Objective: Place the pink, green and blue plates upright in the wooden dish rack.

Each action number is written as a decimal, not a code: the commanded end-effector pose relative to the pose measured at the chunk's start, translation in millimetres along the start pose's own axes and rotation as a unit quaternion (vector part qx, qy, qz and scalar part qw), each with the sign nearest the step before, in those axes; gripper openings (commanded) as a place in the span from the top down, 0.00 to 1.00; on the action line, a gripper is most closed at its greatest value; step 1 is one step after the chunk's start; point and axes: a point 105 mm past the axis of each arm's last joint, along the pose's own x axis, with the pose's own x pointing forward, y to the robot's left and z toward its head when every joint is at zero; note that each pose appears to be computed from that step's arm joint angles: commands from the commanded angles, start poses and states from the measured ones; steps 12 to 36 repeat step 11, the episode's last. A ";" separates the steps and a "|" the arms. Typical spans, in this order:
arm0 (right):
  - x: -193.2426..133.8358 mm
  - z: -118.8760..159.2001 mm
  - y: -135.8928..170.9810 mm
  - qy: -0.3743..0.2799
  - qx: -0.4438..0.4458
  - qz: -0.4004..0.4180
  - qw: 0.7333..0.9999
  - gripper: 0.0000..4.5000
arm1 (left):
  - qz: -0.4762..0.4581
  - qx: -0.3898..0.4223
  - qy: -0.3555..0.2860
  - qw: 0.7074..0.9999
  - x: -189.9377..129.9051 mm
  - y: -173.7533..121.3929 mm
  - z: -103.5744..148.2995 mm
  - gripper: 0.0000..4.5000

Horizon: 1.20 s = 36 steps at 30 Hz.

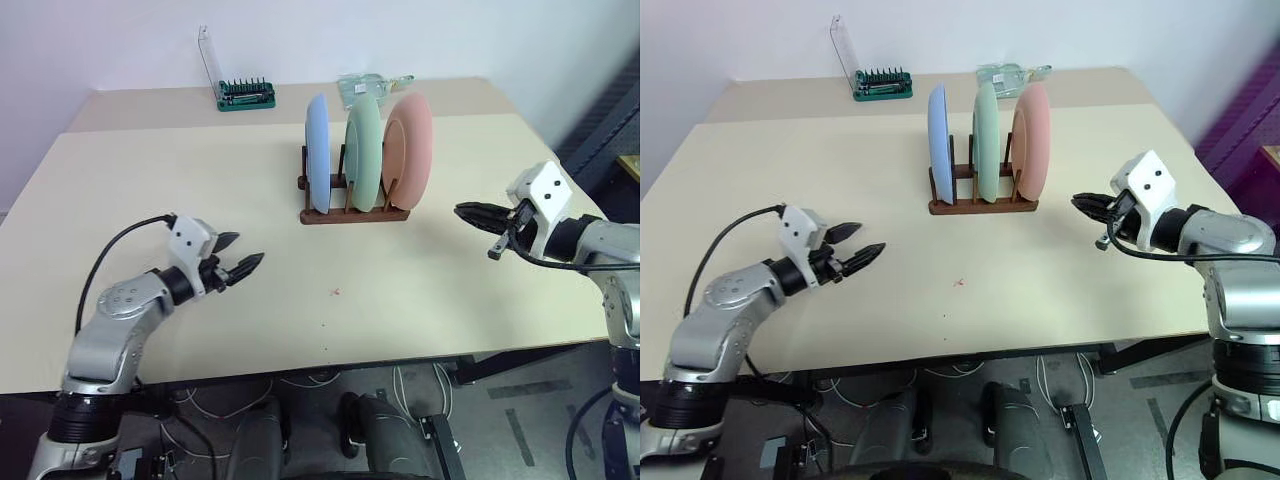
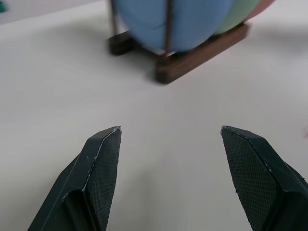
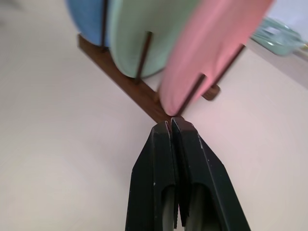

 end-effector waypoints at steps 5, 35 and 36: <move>11.1 -22.3 -5.3 -0.009 0.012 -0.025 1.000 0.99 | 0.037 0.018 -0.003 0.999 -10.1 13.6 -3.2 0.24; 16.5 -28.1 2.3 -0.011 0.016 -0.021 1.000 0.99 | 0.048 0.008 -0.004 0.999 -8.3 10.3 -9.6 0.24; 16.5 -28.1 2.3 -0.011 0.016 -0.021 1.000 0.99 | 0.048 0.008 -0.004 0.999 -8.3 10.3 -9.6 0.24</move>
